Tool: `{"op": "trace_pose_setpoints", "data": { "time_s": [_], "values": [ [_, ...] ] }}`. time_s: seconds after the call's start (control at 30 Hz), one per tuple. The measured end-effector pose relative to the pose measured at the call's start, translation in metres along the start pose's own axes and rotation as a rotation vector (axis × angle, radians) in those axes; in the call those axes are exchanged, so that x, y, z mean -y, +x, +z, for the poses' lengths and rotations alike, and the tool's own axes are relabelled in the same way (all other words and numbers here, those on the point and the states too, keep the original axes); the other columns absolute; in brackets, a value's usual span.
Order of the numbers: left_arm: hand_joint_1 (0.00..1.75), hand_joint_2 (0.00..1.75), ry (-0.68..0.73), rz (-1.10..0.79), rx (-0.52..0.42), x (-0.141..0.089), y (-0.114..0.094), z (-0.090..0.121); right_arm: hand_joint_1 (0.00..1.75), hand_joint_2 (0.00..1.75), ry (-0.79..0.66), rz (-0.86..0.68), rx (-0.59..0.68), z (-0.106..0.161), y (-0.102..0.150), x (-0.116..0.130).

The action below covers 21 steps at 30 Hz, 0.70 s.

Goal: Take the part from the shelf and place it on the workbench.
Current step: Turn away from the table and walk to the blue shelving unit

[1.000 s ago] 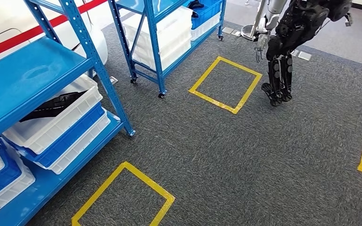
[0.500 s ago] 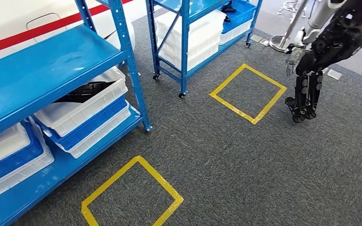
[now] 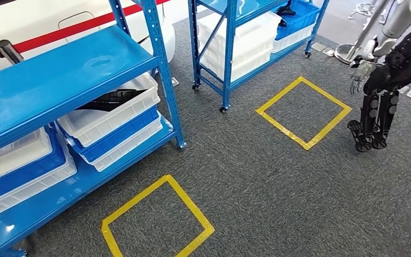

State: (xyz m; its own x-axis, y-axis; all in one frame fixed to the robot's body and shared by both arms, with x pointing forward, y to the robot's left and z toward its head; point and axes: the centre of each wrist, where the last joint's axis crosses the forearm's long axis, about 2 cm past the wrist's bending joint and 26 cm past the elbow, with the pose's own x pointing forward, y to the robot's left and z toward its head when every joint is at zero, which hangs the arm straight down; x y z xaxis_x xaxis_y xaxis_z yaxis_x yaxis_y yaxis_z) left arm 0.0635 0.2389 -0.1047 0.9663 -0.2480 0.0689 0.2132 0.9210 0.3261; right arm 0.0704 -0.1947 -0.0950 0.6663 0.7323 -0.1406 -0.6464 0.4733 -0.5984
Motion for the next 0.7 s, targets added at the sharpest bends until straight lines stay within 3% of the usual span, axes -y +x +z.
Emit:
{"op": "trace_pose_setpoints", "data": {
  "time_s": [0.7],
  "values": [
    [0.00, 0.00, 0.004, -0.001, -0.004, 0.0008, 0.0011, 0.0005, 0.00, 0.00, 0.003, 0.001, -0.007, -0.0019, -0.0024, 0.0008]
  ]
}}
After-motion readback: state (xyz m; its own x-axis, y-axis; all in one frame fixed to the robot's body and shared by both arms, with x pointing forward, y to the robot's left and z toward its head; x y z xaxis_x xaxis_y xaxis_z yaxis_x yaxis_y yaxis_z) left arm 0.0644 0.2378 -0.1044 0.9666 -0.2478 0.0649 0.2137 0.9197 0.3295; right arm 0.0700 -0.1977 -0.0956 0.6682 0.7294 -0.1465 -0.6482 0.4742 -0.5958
